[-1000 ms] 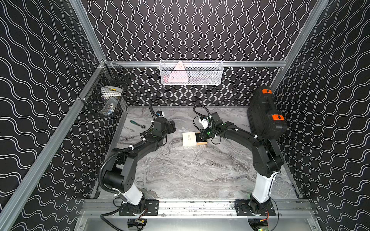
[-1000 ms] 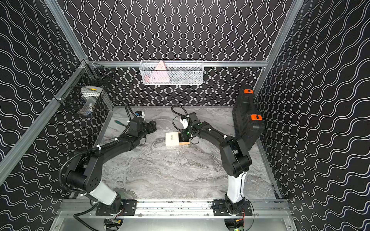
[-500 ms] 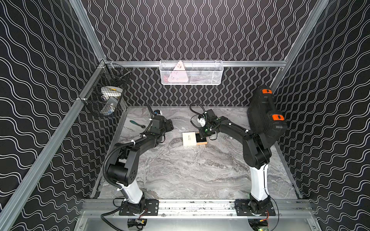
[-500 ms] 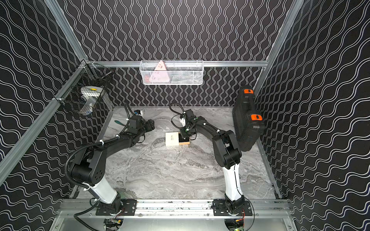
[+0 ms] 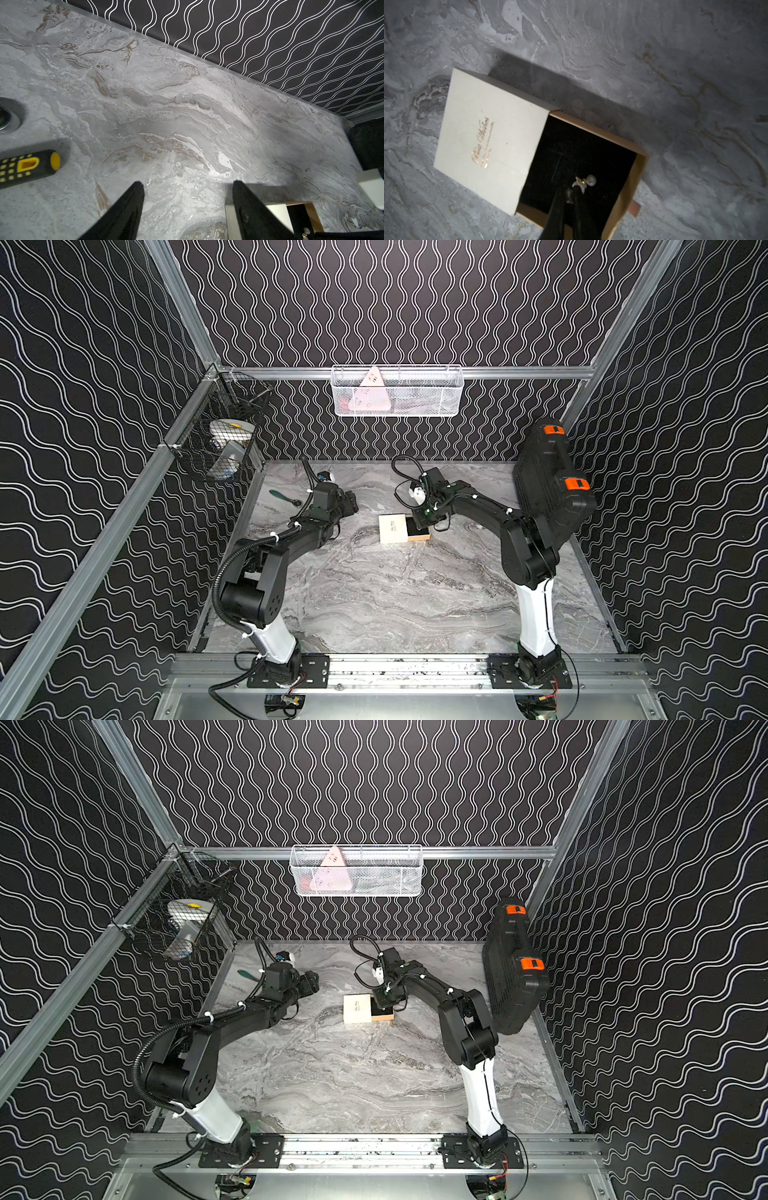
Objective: Place the earrings into the drawer-style jewelry box
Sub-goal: Insert the earring into the inner lining.
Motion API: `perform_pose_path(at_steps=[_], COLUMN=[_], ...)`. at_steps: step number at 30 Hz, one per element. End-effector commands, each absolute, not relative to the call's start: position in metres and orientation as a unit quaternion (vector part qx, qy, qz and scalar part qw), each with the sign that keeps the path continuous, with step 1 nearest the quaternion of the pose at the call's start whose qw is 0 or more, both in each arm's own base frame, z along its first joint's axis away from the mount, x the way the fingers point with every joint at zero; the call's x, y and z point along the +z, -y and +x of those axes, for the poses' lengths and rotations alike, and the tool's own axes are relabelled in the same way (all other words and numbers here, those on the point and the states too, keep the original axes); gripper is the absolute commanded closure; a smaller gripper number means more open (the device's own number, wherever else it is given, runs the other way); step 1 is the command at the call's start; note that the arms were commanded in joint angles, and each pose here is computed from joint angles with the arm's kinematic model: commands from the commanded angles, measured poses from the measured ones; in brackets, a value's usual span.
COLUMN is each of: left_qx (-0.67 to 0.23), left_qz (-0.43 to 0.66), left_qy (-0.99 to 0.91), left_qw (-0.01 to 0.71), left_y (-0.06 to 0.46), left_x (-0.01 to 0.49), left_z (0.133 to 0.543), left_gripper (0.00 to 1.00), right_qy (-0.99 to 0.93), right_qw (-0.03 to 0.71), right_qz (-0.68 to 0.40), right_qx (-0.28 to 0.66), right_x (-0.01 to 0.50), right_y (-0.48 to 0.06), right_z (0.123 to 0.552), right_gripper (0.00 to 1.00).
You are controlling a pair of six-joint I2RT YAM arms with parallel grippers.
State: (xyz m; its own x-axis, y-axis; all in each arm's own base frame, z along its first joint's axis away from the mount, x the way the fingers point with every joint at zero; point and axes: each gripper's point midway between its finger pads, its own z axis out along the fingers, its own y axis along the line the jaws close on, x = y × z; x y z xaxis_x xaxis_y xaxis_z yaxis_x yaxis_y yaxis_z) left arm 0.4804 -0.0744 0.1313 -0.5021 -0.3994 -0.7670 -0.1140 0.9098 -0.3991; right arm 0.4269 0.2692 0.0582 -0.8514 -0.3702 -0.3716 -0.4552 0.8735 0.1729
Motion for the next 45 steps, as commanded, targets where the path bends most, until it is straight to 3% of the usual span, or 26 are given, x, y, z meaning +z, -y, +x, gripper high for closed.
perform_pose_path(at_steps=[1, 45], left_qx=[-0.155, -0.171], left_qz=[-0.150, -0.150], left_qy=[-0.844, -0.842], left_qw=[0.490, 0.489], left_y=[0.073, 0.072], left_x=[0.141, 0.144], left_z=[0.483, 0.481], left_gripper=[0.27, 0.28], right_qy=[-0.953, -0.954], right_qw=[0.158, 0.143], right_qz=[-0.224, -0.239], right_qx=[0.127, 0.113], right_x=[0.060, 0.044], right_y=[-0.272, -0.282], right_z=[0.423, 0.426], right_gripper=[1.00, 1.00])
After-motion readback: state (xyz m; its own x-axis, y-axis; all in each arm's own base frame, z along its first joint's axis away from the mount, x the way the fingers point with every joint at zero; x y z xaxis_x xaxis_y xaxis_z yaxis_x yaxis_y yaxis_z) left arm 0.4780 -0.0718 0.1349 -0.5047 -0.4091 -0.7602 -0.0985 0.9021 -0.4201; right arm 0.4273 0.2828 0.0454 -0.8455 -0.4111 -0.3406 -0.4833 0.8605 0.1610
